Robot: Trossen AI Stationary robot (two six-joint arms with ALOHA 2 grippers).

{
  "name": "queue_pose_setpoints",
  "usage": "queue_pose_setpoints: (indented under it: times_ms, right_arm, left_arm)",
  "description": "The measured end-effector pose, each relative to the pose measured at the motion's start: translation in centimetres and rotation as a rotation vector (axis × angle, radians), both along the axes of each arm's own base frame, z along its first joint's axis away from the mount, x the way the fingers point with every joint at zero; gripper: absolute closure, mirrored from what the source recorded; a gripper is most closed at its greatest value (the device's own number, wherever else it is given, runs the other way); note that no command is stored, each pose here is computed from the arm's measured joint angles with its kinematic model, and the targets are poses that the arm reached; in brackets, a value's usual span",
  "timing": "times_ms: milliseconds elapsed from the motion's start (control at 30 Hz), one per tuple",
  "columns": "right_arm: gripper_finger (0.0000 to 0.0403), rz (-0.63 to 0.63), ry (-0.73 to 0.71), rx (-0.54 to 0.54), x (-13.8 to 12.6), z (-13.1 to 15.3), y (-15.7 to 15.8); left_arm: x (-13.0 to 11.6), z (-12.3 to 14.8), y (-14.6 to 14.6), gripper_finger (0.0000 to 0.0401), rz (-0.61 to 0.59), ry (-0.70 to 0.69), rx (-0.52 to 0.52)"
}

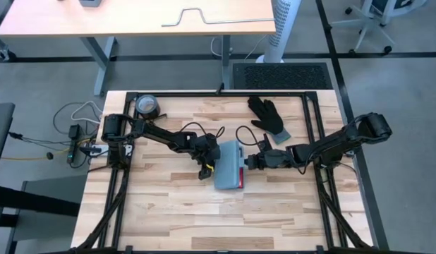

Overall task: Prefit tool cases
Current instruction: Open the gray toolbox

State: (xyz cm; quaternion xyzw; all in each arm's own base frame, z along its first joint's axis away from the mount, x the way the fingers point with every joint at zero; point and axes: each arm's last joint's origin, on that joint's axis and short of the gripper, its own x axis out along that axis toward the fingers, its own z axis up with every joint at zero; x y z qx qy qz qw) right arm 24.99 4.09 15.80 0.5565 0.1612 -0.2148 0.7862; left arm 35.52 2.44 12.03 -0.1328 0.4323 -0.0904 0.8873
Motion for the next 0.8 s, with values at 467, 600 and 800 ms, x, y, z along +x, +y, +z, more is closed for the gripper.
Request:
queue_pose_setpoints:
  times_ms: [467, 600, 800]
  right_arm:
    - [0.0392, 0.003, -0.068, -0.065, 1.2, 1.6, -0.8]
    - [0.0392, 0.020, -0.074, -0.074, 1.5, 2.0, -1.0]
    - [0.0392, 0.025, -0.068, -0.082, 1.6, 1.8, -1.0]
  left_arm:
    - [3.1, 2.4, 0.2, 0.0401, -0.023, -0.150, -0.010]
    - [3.7, 2.0, 0.3, 0.0401, -0.046, -0.014, 0.004]
    - [1.0, 3.6, 2.0, 0.0401, -0.012, 0.126, 0.105]
